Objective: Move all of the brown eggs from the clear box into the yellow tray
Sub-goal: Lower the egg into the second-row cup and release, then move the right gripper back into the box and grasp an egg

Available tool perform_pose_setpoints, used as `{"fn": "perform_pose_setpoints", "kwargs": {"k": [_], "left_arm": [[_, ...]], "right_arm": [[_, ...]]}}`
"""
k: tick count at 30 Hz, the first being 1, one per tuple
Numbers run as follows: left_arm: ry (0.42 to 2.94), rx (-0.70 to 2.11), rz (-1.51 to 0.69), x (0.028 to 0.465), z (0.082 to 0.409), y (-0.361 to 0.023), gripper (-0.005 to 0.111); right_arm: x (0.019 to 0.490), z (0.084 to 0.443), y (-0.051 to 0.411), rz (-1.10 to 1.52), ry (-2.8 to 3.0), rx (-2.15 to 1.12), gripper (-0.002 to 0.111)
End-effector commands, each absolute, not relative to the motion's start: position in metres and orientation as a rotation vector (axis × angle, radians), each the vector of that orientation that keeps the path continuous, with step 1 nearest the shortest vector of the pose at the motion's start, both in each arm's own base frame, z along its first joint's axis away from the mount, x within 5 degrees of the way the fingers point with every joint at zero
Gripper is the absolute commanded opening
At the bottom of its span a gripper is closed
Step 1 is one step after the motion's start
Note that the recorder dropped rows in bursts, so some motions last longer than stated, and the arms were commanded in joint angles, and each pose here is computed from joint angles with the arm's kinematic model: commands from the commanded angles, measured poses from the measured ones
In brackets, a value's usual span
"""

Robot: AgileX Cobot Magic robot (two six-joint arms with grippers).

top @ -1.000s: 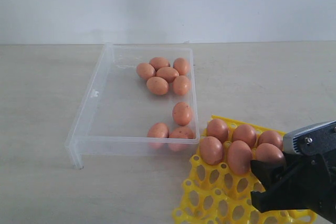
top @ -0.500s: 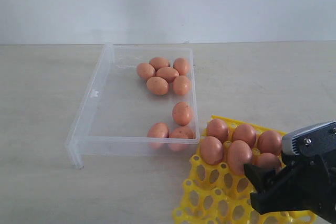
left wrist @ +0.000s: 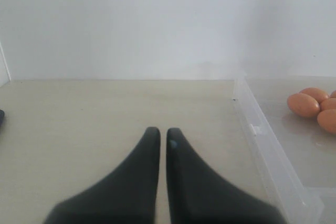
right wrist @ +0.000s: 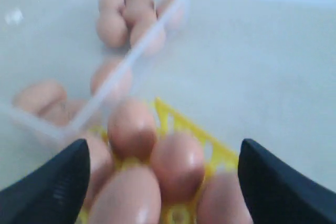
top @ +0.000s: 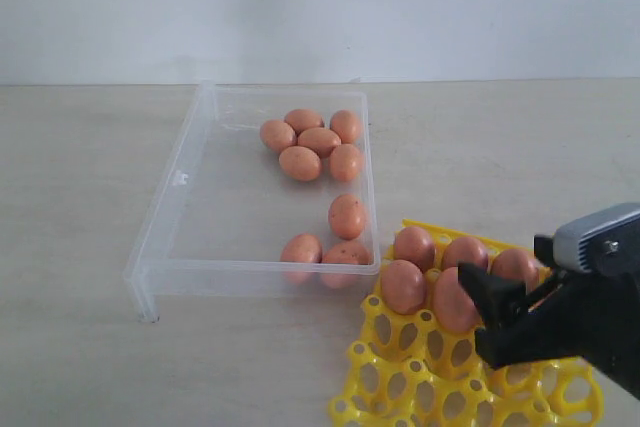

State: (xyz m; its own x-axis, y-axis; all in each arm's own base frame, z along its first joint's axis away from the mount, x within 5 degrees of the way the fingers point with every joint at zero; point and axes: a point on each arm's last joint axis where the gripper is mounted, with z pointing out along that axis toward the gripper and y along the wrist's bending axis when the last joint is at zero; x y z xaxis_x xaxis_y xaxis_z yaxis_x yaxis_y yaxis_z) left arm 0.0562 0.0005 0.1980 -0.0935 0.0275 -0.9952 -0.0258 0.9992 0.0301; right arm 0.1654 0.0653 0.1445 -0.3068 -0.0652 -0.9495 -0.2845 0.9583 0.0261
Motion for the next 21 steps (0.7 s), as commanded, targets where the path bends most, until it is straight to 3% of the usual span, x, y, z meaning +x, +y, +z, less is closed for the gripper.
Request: {"fn": "perform_pose_setpoints", "kwargs": {"k": [1,3,5,11,16,21], "left_arm": [[1.660,0.002,0.046,0.056,0.197,0.001,0.004],[1.660,0.002,0.046,0.056,0.197,0.001,0.004],[1.660,0.002,0.046,0.056,0.197,0.001,0.004],[1.660,0.002,0.046,0.056,0.197,0.001,0.004],[1.660,0.002,0.046,0.056,0.197,0.001,0.004],[1.660,0.002,0.046,0.056,0.197,0.001,0.004]], "right_arm": [[0.169,0.186,0.057,0.186,1.537,-0.135,0.070],[0.173,0.202,0.051,0.199,1.469,0.004,0.068],[0.177,0.204,0.050,0.214,1.563,0.065,0.060],[0.180,0.210,0.079,0.243,1.999,-0.347,0.002],[0.208,0.262,0.104,0.326,2.099,-0.463,0.000],[0.272,0.307,0.144,0.336,2.303,-0.668,0.000]]}}
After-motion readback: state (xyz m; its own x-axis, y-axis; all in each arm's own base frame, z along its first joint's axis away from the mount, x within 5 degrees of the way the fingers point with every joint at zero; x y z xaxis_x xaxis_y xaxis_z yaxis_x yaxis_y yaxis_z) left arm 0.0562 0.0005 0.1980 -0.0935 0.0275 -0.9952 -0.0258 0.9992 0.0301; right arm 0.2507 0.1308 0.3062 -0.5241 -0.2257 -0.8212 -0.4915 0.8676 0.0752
